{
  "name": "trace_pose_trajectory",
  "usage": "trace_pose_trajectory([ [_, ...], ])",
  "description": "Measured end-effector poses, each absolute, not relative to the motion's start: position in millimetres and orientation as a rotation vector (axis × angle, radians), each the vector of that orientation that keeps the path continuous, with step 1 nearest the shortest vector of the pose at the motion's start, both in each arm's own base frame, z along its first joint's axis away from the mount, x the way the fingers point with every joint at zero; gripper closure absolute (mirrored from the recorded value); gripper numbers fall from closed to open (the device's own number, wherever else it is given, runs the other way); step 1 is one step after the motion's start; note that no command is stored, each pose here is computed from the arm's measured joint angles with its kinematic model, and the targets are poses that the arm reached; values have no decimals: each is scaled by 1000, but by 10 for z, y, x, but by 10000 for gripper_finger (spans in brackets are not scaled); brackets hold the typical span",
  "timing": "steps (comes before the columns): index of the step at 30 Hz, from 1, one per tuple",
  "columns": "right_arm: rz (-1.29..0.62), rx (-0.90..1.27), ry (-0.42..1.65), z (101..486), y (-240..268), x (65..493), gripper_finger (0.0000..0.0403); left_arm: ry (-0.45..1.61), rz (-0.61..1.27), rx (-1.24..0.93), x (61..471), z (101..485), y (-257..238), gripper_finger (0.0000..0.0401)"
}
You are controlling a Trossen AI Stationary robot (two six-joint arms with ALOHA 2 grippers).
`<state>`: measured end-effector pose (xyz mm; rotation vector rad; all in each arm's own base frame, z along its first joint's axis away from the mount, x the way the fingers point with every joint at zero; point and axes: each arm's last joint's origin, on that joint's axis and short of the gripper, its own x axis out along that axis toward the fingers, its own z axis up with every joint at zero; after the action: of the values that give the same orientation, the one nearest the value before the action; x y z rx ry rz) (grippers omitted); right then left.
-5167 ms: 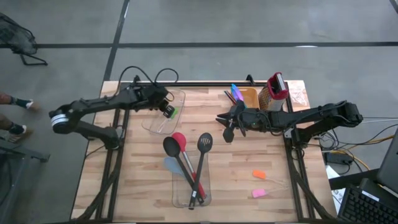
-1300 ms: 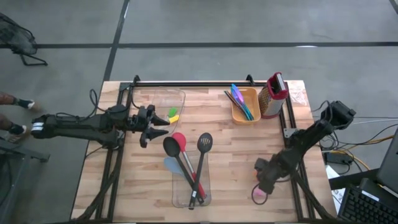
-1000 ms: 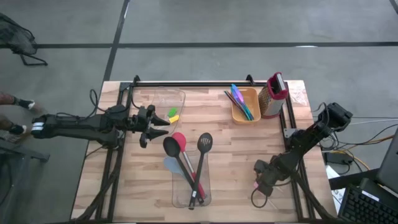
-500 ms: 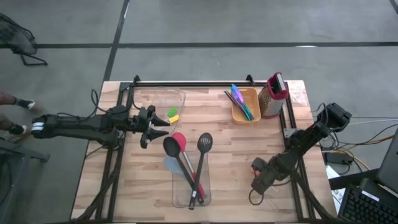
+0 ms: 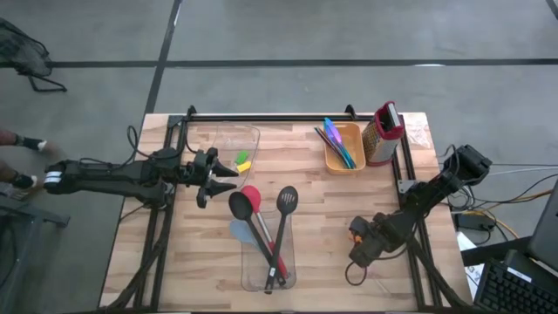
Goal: Pick & Place Kitchen Items
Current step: Put the orange spatula into the top transparent bin
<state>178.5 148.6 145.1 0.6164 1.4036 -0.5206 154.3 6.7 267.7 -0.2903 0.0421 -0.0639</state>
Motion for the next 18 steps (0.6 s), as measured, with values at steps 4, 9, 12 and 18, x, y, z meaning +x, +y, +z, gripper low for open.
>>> trace_pose_trajectory([
  [4, -514, 554, 1359, 1451, 1463, 1798, 184, 42, -64, -290, 1543, 2677, 67, 200],
  [9, -494, 535, 1360, 1390, 1441, 1774, 186, 42, -64, -290, 1543, 2677, 67, 200],
  [12, -473, 537, 1352, 1339, 1422, 1751, 195, 42, -64, -290, 1543, 2677, 67, 200],
  [18, -484, 524, 1359, 1273, 1383, 1704, 238, 42, -65, -290, 1543, 2678, 67, 200],
])
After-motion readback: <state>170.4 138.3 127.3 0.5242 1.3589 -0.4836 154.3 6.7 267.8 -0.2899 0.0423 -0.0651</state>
